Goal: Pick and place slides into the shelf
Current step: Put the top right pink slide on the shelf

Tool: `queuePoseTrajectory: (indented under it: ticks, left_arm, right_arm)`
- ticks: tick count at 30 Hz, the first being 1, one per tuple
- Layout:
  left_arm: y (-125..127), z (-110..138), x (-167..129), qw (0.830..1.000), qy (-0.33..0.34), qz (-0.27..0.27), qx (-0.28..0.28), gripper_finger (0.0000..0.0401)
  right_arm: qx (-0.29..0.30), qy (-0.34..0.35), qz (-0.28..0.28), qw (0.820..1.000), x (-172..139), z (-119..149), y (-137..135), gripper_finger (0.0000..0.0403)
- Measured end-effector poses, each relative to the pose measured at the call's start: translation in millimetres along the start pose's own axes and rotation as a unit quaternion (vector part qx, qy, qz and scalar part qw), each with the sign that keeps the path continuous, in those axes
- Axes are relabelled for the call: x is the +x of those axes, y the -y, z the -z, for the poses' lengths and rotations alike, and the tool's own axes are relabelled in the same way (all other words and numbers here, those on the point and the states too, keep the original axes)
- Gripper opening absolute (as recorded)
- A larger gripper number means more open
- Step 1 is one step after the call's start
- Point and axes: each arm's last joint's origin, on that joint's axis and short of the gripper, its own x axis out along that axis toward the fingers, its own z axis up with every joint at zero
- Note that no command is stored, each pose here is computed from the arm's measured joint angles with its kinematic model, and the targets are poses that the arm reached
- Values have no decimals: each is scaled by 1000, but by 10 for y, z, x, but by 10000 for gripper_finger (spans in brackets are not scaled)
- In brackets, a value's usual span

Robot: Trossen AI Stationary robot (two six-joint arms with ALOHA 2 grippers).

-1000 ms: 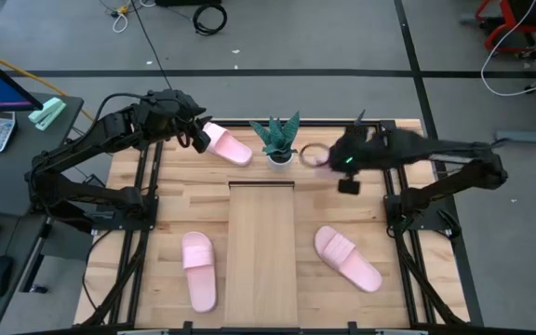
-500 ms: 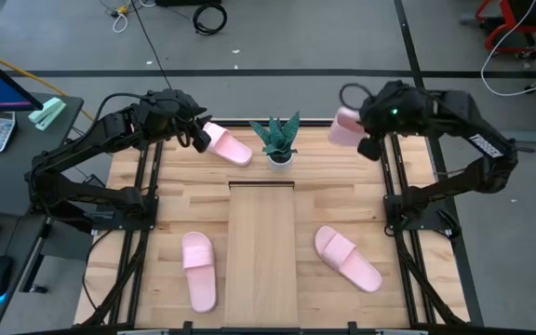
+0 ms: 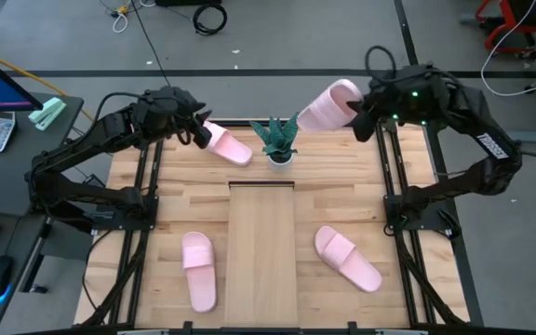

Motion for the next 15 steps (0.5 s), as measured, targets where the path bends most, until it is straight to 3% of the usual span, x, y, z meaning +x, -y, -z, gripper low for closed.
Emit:
queuePoseTrajectory:
  ticks: [9, 15]
  left_arm:
    - [-24, -71, 31, 999, 31, -21, -5, 131]
    - [-100, -73, 125, 999, 26, -45, -9, 134]
  right_arm:
    - [178, 33, -40, 983, -350, 96, -100, 44]
    - [251, 16, -47, 967, -420, 356, -439, 44]
